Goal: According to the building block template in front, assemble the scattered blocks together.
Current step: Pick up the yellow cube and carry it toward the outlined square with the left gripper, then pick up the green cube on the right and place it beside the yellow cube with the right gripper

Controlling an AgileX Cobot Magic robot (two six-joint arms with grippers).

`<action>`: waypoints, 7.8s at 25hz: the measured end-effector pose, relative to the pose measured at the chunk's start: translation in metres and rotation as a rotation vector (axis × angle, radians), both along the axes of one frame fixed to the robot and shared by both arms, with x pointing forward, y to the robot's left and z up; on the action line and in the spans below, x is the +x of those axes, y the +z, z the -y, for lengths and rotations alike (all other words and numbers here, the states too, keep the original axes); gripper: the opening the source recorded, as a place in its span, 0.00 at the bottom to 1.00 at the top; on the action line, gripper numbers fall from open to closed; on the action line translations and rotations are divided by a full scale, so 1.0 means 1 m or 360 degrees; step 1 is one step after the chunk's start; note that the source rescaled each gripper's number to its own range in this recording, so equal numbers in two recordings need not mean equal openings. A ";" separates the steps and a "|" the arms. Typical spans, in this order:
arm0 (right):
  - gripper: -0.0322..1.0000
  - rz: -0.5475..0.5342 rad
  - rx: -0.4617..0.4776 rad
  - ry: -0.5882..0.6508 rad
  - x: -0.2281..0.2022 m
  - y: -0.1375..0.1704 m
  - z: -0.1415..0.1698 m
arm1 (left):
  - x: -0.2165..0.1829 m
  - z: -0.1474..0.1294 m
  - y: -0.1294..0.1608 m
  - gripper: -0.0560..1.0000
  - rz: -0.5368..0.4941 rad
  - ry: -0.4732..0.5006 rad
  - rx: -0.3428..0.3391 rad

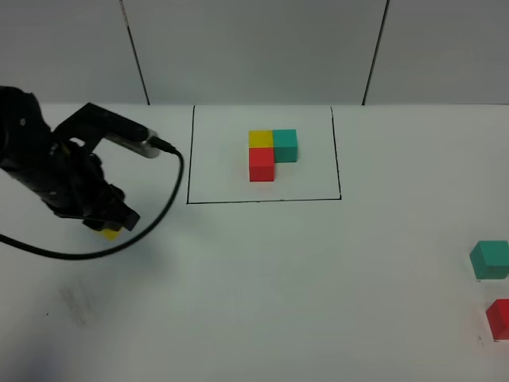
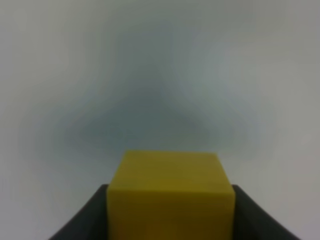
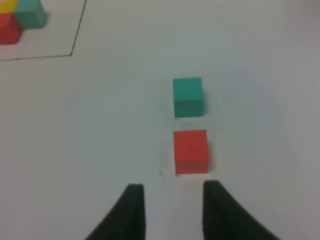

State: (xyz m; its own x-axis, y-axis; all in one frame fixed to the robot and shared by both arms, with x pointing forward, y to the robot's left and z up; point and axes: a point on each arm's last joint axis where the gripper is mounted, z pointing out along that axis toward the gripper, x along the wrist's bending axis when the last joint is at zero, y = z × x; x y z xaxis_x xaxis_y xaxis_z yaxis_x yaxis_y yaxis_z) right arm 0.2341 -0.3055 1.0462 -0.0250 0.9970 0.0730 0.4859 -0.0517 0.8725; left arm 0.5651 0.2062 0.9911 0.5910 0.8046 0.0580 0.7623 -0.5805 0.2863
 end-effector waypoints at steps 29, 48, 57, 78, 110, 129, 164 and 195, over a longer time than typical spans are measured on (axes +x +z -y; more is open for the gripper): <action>0.04 0.0000 0.0000 0.0000 0.000 0.000 0.000 | -0.005 0.157 -0.060 0.05 0.0035 -0.1249 0.0390; 0.04 0.0000 0.0000 0.0000 0.000 0.000 0.000 | -0.002 0.169 -0.097 0.05 0.0023 -0.1431 0.0288; 0.04 0.0000 0.0000 0.0000 0.000 0.000 0.000 | -0.002 0.169 -0.097 0.05 0.0023 -0.1435 0.0288; 0.04 0.0000 0.0000 0.0000 0.000 0.000 0.000 | -0.012 0.162 -0.031 0.90 0.0113 -0.1214 0.0201; 0.04 0.0000 0.0001 0.0001 0.000 0.000 0.000 | -0.137 -0.028 0.240 0.89 0.1154 0.0813 0.0151; 0.04 0.0000 0.0001 0.0001 0.000 0.000 0.000 | -0.332 -0.130 0.214 0.79 0.1169 0.0427 -0.0811; 0.04 0.0000 0.0001 0.0001 0.000 0.000 0.000 | -0.329 -0.109 0.056 0.70 0.0839 0.0267 -0.0824; 0.04 0.0000 0.0001 0.0001 0.000 0.000 0.000 | -0.339 -0.103 0.056 0.67 0.1129 0.1435 -0.0458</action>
